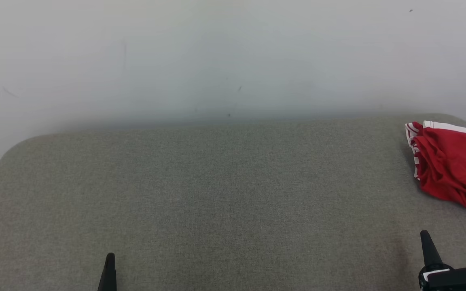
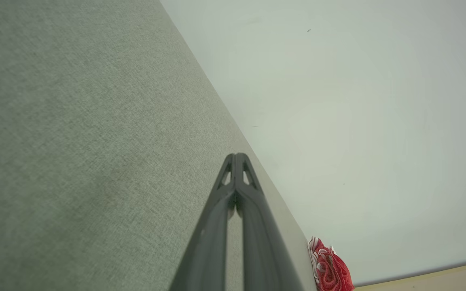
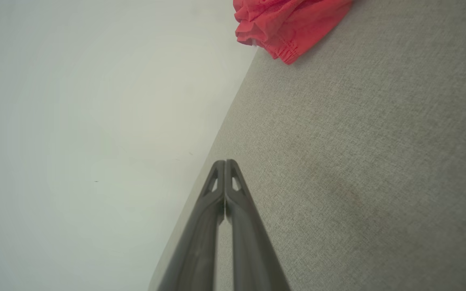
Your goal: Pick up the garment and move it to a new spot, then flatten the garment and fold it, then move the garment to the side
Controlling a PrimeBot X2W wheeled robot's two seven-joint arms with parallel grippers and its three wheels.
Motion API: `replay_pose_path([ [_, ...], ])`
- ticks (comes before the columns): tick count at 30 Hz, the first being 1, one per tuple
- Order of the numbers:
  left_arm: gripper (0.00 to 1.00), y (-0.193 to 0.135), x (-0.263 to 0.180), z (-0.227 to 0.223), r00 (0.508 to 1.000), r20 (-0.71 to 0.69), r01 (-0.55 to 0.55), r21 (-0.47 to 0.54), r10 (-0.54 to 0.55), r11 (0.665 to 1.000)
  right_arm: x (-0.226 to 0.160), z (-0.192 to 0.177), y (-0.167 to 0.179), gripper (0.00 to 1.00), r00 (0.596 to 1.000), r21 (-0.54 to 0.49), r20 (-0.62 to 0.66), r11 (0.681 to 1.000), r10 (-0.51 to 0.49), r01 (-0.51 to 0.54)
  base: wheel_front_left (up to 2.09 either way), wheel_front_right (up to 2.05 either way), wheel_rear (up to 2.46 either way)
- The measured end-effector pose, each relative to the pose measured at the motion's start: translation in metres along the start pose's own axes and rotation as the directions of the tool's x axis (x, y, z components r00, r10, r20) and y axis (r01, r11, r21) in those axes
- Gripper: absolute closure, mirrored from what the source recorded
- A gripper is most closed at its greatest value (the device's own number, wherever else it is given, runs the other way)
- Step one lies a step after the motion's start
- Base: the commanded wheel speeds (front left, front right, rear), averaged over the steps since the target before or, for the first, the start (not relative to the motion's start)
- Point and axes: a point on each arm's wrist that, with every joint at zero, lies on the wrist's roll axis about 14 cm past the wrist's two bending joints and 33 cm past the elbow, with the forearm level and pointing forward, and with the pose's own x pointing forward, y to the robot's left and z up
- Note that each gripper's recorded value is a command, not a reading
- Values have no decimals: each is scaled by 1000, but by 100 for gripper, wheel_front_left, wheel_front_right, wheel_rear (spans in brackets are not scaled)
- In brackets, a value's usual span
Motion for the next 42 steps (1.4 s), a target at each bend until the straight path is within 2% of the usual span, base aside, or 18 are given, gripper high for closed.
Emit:
replay_pose_path([
  [18, 100, -1, 12, -2, 1000, -13, -8, -179, 5, 984, 11, 13, -2, 100, 1000, 193, 19, 981, -7, 3, 0, 0, 0],
  [42, 100, -1, 26, -6, 999, -29, -25, -369, 15, 929, 21, 25, -7, 100, 999, 407, 37, 914, -9, -7, 0, 0, 0],
])
